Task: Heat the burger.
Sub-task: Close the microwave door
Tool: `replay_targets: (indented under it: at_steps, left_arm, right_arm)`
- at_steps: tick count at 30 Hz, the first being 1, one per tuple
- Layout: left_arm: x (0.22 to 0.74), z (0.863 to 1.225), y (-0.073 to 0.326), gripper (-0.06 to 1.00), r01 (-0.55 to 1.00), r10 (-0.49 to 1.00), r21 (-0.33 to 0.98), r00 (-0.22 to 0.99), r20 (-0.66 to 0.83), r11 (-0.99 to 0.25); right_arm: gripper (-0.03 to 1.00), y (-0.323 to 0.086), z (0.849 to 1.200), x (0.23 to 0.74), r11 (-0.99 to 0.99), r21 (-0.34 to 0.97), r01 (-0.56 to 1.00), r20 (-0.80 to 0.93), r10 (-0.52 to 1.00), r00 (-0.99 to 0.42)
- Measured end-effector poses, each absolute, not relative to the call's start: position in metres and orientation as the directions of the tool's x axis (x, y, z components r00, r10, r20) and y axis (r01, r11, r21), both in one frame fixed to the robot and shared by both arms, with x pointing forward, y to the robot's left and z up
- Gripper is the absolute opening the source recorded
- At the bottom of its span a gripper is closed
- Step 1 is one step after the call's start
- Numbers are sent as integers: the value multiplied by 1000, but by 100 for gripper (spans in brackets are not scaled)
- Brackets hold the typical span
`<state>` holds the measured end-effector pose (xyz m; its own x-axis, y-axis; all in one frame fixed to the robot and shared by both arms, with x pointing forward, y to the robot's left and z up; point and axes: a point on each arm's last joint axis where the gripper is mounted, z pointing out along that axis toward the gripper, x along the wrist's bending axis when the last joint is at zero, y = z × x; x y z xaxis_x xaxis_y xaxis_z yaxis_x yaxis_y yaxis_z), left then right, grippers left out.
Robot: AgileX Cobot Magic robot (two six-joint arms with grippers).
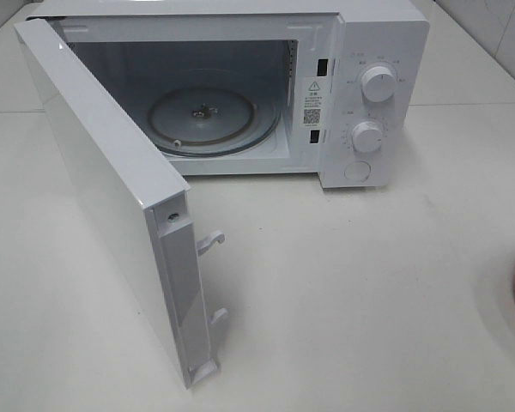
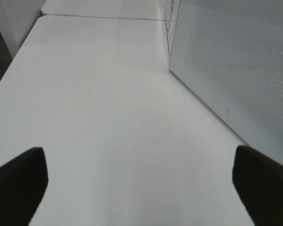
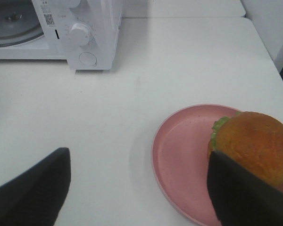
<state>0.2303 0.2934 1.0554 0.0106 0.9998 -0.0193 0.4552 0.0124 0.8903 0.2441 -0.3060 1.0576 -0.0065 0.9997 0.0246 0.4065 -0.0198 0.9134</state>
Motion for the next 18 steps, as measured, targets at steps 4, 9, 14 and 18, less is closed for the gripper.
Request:
replay_targets:
  at_steps: [4,9,14,18]
  left_arm:
    - [230,1055,293,99,455,1000,890,11,-19,12]
    - [230,1055,293,99,455,1000,890,11,-19,12]
    - [230,1055,293,99,455,1000,890,11,-19,12]
    - [230,1055,293,99,455,1000,890,11,-19,12]
  right_arm:
    - [77,-306,1058,239,-35,926,376,31,999,17]
    - [77,-306,1058,238,-41,927,374,32,999,31]
    - [77,-306,1058,238,-41,927,374,32,999,31]
    - [77,-306,1058,238,-41,927,374,32,999,31]
